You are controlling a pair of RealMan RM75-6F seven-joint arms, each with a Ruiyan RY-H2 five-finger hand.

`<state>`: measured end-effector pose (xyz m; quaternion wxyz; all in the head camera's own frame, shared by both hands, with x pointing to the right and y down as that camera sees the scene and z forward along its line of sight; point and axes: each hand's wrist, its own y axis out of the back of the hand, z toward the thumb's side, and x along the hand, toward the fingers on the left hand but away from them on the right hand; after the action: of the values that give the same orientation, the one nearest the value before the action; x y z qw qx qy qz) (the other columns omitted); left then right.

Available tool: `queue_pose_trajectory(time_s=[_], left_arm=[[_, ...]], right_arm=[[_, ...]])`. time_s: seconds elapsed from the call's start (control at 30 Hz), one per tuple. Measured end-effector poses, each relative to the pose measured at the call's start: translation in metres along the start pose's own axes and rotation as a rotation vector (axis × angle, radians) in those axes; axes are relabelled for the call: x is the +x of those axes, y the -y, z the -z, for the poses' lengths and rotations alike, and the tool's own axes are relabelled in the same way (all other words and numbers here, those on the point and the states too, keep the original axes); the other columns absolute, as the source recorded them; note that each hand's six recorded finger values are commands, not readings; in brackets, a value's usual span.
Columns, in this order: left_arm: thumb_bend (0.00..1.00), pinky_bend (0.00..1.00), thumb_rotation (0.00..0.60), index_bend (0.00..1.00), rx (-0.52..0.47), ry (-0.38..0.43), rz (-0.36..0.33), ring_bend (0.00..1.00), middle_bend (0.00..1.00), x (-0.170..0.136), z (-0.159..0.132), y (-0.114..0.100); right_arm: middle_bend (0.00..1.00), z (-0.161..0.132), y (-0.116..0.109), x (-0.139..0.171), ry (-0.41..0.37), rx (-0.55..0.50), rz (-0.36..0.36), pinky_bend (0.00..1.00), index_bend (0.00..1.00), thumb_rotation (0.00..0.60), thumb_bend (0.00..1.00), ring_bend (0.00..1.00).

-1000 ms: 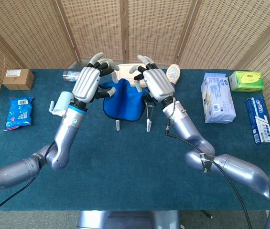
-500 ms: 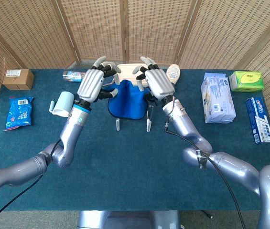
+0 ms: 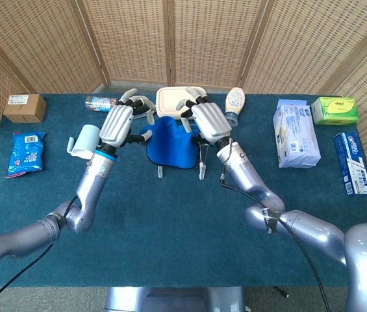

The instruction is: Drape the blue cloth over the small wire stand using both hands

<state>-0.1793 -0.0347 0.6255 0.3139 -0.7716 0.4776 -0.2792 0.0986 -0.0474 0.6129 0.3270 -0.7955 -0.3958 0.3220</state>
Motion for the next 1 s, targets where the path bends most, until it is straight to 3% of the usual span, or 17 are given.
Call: queue_pose_trajectory(time_s=[1.0], left_arm=[[0.46, 0.09, 0.600, 0.72, 0.009, -0.029, 0.017, 0.28, 0.40, -0.015, 0.017, 0.006]], right_arm=[[0.34, 0.023, 0.018, 0.011, 0.040, 0.012, -0.024, 0.07, 0.80, 0.600, 0.39, 0.04]])
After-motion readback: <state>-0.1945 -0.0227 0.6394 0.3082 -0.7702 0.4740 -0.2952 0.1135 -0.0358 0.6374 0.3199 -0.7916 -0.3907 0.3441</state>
